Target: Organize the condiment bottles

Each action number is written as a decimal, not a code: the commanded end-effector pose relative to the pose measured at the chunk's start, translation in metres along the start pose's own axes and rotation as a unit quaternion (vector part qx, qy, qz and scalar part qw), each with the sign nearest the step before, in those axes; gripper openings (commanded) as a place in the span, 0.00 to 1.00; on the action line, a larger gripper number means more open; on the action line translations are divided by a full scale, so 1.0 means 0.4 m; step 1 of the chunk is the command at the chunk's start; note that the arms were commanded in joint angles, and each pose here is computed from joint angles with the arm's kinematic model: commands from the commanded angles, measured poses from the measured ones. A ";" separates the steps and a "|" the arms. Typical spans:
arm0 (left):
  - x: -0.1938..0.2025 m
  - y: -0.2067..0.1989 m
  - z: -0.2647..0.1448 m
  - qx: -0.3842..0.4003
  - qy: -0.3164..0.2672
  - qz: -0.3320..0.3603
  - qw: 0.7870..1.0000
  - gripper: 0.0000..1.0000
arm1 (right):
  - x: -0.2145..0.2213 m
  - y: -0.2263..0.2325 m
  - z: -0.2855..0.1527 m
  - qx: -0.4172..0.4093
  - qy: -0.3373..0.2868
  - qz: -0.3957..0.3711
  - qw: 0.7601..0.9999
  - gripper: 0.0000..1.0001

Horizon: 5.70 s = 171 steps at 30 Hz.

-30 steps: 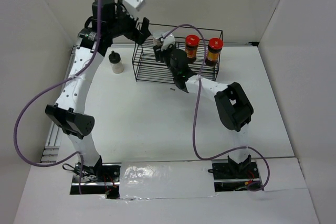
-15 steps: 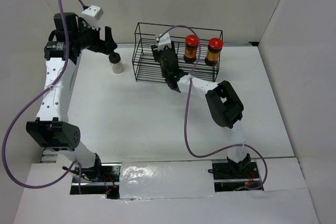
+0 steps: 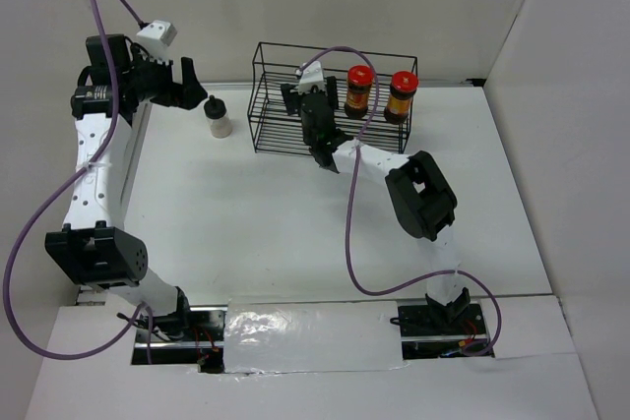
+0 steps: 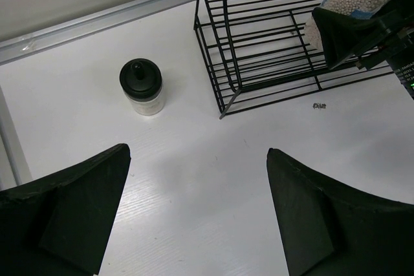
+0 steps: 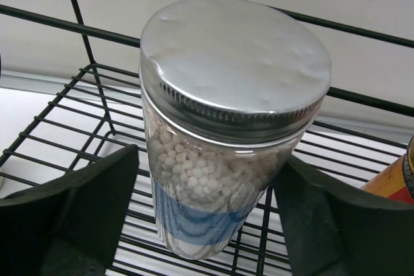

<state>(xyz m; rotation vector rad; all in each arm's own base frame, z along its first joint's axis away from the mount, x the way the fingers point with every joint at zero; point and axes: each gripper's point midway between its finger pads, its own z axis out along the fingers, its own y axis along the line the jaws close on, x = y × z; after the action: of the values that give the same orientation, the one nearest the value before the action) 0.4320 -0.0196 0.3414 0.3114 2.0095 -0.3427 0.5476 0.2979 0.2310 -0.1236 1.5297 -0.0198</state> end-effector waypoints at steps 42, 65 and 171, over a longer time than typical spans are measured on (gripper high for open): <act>0.117 0.083 0.166 -0.022 0.063 -0.013 0.998 0.99 | -0.747 -0.087 -0.157 -0.045 -0.173 -0.025 0.983 0.98; 0.194 0.214 0.477 -0.117 0.090 0.034 0.989 0.98 | -0.686 -0.211 -0.372 -0.070 -0.154 -0.101 0.980 0.83; -0.009 -0.263 0.445 0.061 0.040 0.198 0.978 0.06 | -0.573 -0.403 -0.539 -0.019 -0.089 -0.102 0.991 0.92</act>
<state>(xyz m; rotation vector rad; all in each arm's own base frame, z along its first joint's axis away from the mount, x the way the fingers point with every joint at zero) 0.5301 -0.1797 0.2545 0.8143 2.0474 -0.2148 0.3398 0.1550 0.4587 -0.3422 1.3441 -0.1300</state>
